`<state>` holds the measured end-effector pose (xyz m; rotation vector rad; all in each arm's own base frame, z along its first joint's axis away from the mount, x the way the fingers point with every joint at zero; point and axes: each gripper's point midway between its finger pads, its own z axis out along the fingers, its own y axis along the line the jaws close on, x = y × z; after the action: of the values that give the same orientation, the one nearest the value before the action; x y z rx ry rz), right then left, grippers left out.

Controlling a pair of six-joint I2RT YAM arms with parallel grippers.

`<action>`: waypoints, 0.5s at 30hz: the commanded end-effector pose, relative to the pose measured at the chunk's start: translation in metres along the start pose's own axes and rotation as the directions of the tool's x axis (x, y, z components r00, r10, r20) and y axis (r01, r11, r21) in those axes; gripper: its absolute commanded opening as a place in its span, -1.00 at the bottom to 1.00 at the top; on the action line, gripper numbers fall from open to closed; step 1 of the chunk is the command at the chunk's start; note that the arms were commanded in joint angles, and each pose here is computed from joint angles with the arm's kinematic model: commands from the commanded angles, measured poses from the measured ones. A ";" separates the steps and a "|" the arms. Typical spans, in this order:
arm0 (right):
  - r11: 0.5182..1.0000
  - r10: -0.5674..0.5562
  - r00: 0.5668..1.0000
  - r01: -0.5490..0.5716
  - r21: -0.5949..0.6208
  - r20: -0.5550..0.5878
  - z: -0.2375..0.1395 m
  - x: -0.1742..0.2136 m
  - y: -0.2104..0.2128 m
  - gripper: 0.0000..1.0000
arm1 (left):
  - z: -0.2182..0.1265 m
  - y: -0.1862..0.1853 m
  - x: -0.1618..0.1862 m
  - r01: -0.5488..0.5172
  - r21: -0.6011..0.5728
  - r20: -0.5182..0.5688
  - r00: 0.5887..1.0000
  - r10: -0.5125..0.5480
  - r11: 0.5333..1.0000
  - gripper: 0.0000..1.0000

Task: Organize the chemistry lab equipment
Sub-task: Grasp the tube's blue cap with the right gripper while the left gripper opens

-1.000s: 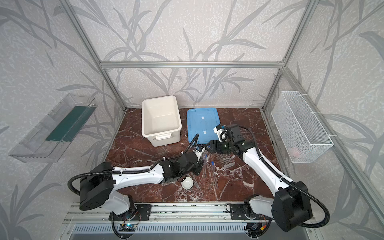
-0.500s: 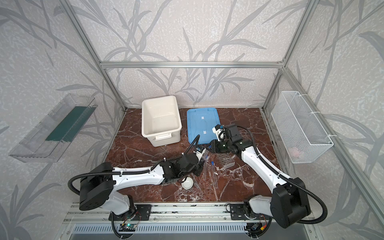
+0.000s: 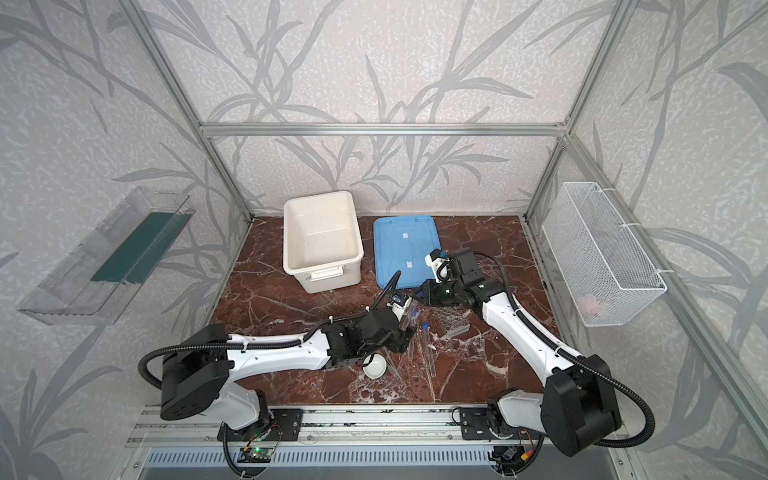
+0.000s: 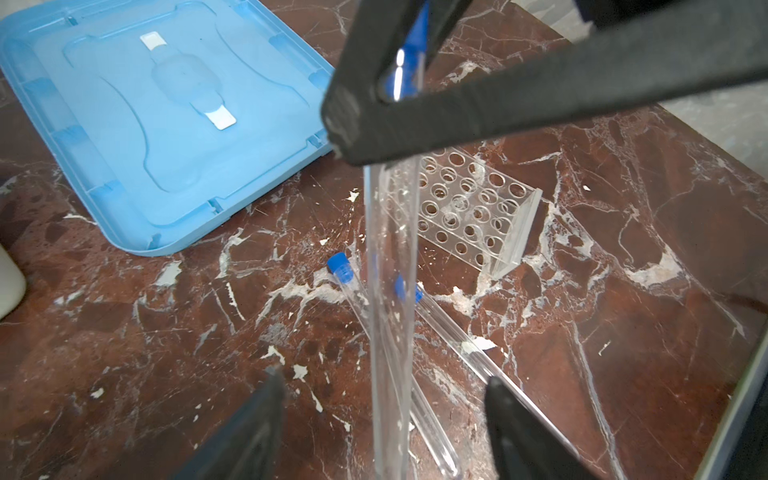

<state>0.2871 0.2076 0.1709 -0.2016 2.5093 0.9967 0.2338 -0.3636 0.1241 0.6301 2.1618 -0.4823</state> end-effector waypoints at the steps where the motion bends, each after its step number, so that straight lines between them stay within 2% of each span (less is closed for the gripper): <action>1: 0.998 -0.053 0.997 0.051 0.043 0.057 -0.011 -0.008 0.000 -0.65 | -0.026 0.002 -0.043 0.171 -0.008 0.109 0.980 -0.169 0.985 0.87; 3: 0.992 -0.092 0.989 0.082 0.094 0.114 -0.021 -0.017 -0.003 -0.65 | -0.035 0.000 -0.056 0.254 0.015 0.128 0.959 -0.254 0.967 0.97; 7: 0.966 -0.187 0.955 0.136 0.218 0.231 -0.045 -0.037 -0.010 -0.64 | -0.045 -0.008 -0.071 0.347 0.061 0.102 0.931 -0.351 0.936 0.99; 12: 0.894 -0.332 0.873 0.170 0.415 0.358 -0.083 -0.062 -0.024 -0.61 | -0.042 -0.017 -0.080 0.428 0.177 0.037 0.897 -0.441 0.886 0.99; 15: 0.863 -0.383 0.833 0.168 0.477 0.399 -0.096 -0.074 -0.030 -0.61 | -0.036 -0.012 -0.081 0.447 0.189 0.023 0.888 -0.459 0.874 0.99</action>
<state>0.3156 0.1422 0.2407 -0.1826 2.1530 0.4823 0.2479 -0.3750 0.2153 0.2310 2.1723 -0.8706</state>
